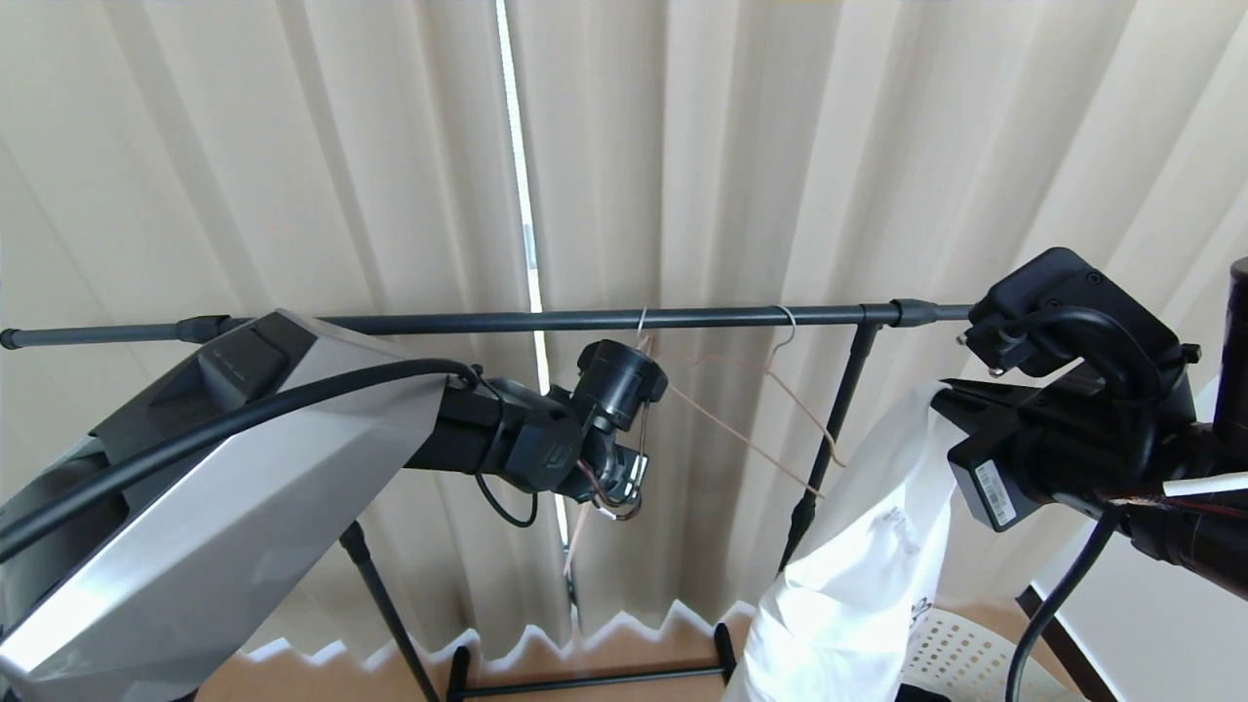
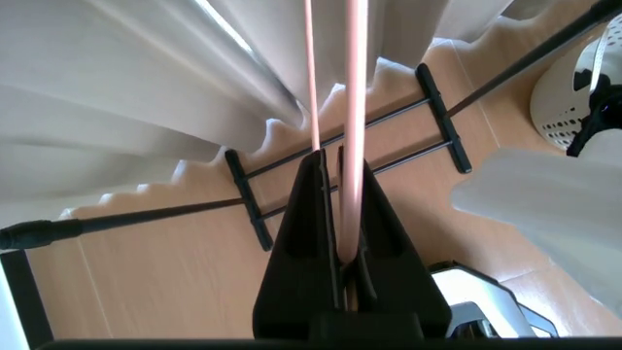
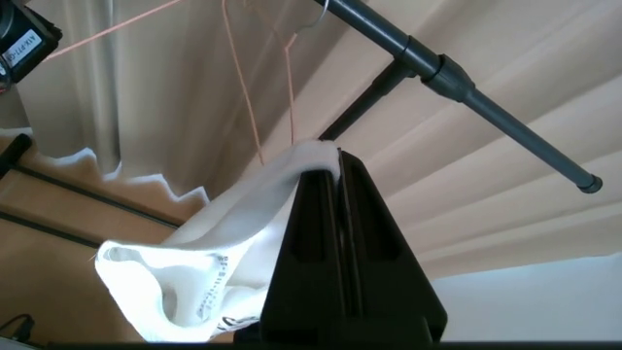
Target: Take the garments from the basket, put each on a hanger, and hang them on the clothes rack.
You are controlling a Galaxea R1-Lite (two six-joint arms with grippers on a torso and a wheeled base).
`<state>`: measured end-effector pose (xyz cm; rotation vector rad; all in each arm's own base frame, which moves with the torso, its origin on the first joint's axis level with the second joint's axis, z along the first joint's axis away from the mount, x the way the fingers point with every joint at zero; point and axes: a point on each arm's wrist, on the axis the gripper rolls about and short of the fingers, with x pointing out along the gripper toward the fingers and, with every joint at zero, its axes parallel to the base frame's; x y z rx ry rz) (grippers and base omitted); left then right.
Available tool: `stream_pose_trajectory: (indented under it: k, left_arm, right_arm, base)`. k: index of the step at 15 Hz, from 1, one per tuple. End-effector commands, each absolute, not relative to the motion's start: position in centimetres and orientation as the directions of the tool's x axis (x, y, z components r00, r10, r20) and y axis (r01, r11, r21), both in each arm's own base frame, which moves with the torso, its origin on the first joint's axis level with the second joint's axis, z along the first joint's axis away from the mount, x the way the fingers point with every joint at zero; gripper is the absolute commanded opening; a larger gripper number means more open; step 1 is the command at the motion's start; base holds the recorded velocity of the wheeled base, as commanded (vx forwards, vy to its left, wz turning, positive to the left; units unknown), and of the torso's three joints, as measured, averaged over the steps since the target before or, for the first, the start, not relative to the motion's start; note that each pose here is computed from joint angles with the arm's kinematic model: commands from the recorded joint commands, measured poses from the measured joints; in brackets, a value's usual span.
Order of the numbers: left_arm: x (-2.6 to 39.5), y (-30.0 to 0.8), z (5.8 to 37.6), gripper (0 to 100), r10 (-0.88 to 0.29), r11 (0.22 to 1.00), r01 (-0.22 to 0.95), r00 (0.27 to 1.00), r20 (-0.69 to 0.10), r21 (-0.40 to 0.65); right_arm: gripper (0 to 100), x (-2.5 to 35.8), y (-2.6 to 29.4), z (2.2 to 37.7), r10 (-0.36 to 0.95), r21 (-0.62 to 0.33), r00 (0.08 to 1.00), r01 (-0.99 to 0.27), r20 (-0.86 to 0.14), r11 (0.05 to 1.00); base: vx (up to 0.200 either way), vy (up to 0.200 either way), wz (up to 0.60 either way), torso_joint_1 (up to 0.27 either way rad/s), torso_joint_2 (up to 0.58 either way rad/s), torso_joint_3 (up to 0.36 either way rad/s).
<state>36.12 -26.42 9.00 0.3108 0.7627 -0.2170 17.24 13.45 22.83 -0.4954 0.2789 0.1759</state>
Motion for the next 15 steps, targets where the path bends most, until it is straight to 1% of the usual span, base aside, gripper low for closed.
stream_pose_trajectory:
  k: [1, 4, 8, 11, 15]
  left_arm:
    - [35.9, -26.1, 10.0, 0, -0.086, 0.937, 0.295, 0.715, -0.693, 0.188]
    - [35.2, -25.6, 12.0, 0, -0.103, 0.941, 0.291, 0.735, -0.67, 0.175]
    - [33.6, -24.6, 13.3, 0, -0.107, 0.939, 0.296, 0.734, -0.671, 0.174]
    - [33.1, -24.4, 13.6, 0, -0.115, 0.94, 0.297, 0.741, -0.662, 0.169]
    - [32.4, -24.1, 13.2, 0, -0.126, 0.939, 0.302, 0.75, -0.65, 0.166]
  right_arm:
    - [0, 17.3, 13.5, 22.8, 0.099, -0.444, 0.947, -0.234, -0.307, 0.865]
    - [0, 17.3, 13.5, 22.7, 0.099, -0.444, 0.946, -0.235, -0.308, 0.865]
    - [0, 17.3, 13.5, 22.7, 0.097, -0.445, 0.946, -0.234, -0.309, 0.864]
    - [0, 17.4, 13.6, 22.6, 0.098, -0.446, 0.945, -0.236, -0.312, 0.863]
    - [0, 17.5, 13.7, 22.3, 0.094, -0.451, 0.943, -0.239, -0.321, 0.86]
  base:
    - [0.0, 0.0, 0.0, 0.0, 0.0, 0.0]
    - [0.0, 0.0, 0.0, 0.0, 0.0, 0.0]
    - [0.0, 0.0, 0.0, 0.0, 0.0, 0.0]
    - [0.0, 0.0, 0.0, 0.0, 0.0, 0.0]
    - [0.0, 0.0, 0.0, 0.0, 0.0, 0.0]
